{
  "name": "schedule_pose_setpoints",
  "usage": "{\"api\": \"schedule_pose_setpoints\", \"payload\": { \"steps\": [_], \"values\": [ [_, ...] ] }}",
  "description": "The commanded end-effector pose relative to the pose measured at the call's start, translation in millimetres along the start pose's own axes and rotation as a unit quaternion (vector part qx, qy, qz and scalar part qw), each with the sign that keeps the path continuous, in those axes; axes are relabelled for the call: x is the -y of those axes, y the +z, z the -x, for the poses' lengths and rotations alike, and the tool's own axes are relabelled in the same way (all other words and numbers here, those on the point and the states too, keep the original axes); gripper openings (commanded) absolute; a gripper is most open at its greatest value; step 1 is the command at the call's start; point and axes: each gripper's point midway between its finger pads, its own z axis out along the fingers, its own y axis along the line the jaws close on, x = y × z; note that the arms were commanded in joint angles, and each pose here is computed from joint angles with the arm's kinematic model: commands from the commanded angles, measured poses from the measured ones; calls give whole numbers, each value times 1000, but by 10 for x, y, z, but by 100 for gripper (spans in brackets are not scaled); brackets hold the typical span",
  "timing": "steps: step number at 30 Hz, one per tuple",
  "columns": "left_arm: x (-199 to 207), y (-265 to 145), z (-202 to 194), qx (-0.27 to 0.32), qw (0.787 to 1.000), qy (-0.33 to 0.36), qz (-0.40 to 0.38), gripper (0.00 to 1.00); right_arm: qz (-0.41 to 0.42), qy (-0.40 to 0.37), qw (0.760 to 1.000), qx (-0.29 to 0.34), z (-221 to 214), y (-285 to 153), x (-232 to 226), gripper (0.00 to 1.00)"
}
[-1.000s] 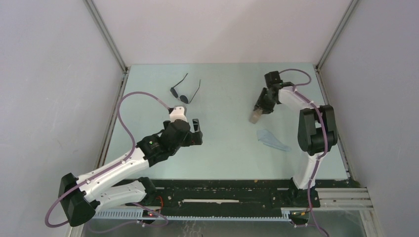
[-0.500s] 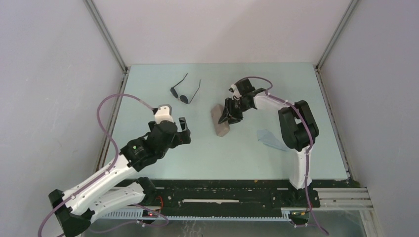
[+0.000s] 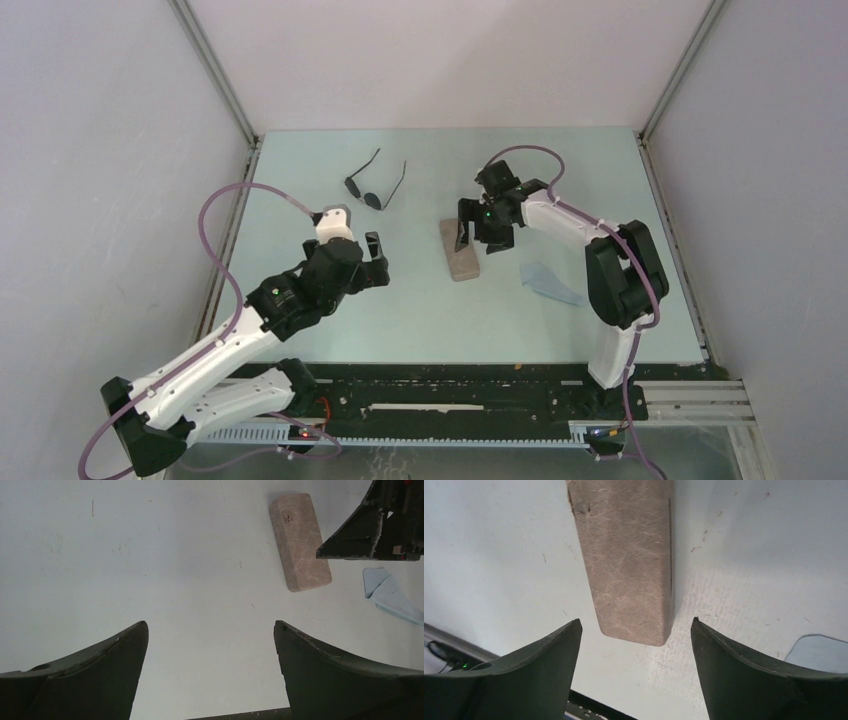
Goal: Organize the sunglasses
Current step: Move the sunglasses case at the center of the board, then pick up the sunglasses case from the center of the board.
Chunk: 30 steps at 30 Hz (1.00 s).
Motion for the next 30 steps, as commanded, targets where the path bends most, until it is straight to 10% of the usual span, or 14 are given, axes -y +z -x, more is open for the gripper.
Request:
{"api": "schedule_pose_setpoints", "payload": {
  "steps": [1,15,30],
  "values": [
    [106,-67,220,25,999,-23,-17,100,-61,-38,997,23,21,3,22,89],
    [70,-63,128,19,999,-36,-19,100,-89,-88,992,9,-94,356,-129,97],
    [110,22,104,-24,997,-66,-41,100,-21,-51,998,35,42,28,-260,36]
  ]
}}
